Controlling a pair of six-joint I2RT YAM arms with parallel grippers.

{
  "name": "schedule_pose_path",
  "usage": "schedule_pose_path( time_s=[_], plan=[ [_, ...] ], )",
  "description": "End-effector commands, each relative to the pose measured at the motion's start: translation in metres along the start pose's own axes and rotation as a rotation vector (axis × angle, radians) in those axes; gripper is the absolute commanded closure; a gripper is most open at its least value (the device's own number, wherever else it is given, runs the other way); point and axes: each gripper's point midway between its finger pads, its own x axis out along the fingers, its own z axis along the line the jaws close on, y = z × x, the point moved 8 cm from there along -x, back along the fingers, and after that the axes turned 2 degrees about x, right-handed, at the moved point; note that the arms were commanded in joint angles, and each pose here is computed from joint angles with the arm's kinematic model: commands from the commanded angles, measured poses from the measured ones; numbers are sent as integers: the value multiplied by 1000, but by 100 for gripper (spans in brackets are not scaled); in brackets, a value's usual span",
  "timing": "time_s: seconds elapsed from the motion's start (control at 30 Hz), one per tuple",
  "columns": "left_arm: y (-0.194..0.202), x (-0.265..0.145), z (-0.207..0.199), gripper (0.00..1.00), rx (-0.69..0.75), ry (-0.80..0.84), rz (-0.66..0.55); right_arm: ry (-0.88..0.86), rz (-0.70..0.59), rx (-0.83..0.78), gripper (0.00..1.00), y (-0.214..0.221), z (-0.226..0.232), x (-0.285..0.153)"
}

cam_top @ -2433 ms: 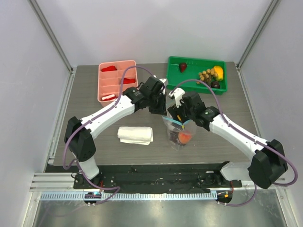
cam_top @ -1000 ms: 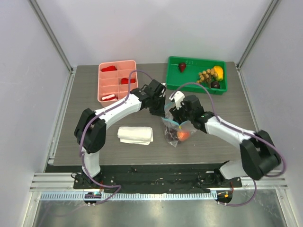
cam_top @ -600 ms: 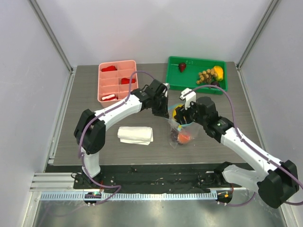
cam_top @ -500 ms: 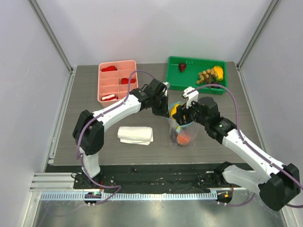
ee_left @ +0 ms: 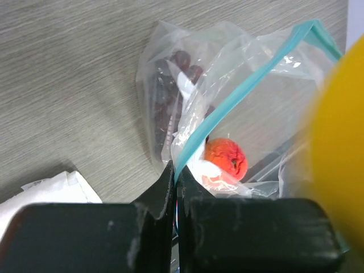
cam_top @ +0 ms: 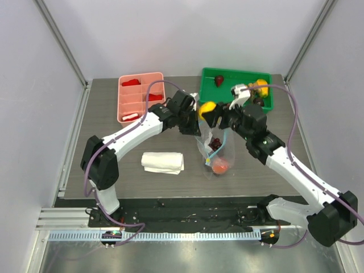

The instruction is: Open the zip-top bag and remove the fake food

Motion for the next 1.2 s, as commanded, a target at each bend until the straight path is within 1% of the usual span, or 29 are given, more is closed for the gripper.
schedule_pose_path(
  time_s=[0.0,0.03,0.1,0.13,0.2,0.23,0.27,0.3,0.33,0.37,0.4,0.47,0.5,0.57,0.6,0.7,0.73,0.8,0.83,0.9,0.93,1.0,1.03,1.1,1.13,1.17],
  plan=[
    [-9,-27,-14,100,32,35,-60,73,-307,42,99,-94,14,19],
    [-8,-27,-14,100,36,31,-57,103,-310,21,99,-104,11,32],
    [-8,-28,-14,100,37,30,-58,156,-332,20,99,-116,-4,44],
    [-8,-27,-13,100,38,29,-53,174,-360,27,99,-130,-6,49],
    [-7,-29,-14,100,39,34,-50,245,-319,24,99,-124,-28,77],
    [-6,-28,-13,100,39,34,-50,282,-331,-3,99,-133,-40,82],
    [-6,-30,-13,100,41,36,-51,326,-290,-15,99,-121,-56,100],
    [-6,-31,-13,100,42,30,-58,349,-276,-23,99,-119,-67,108],
    [-5,-31,-13,100,47,30,-56,378,-283,-24,99,-126,-84,112],
    [-5,-32,-12,100,49,27,-56,398,-260,-32,99,-122,-96,120],
    [-5,-34,-12,100,51,24,-61,423,-209,-35,99,-108,-111,135],
    [-4,-34,-12,100,49,27,-57,461,-187,-70,99,-106,-133,145],
    [-3,-34,-13,100,44,34,-52,468,-145,-76,99,-93,-146,160],
    [-2,-34,-13,100,43,36,-47,495,-96,-97,99,-80,-163,168],
    [-2,-35,-12,100,42,33,-46,517,-53,-120,99,-65,-175,179],
    [-2,-37,-10,100,49,9,-46,539,-14,-116,99,-51,-197,191],
    [-2,-38,-9,100,56,2,-47,540,47,-112,98,-31,-208,200],
    [-2,-39,-10,100,60,4,-47,543,67,-126,96,-30,-215,211],
    [-2,-39,-11,100,62,10,-47,556,128,-135,93,-13,-225,215],
    [-3,-41,-13,100,68,24,-53,566,140,-136,86,-10,-230,220],
    [-6,-43,-14,100,74,37,-66,569,155,-134,76,-4,-234,223],
    [-7,-46,-17,100,76,56,-82,578,161,-132,62,-6,-235,224],
    [-8,-46,-19,100,77,65,-94,586,165,-123,48,-7,-235,224],
    [-9,-48,-20,100,78,69,-100,605,194,-116,33,-10,-235,224],
    [-11,-49,-21,100,76,72,-106,606,200,-114,15,-14,-232,224],
    [-12,-49,-22,100,78,77,-108,612,198,-117,1,-21,-229,220]
  ],
)
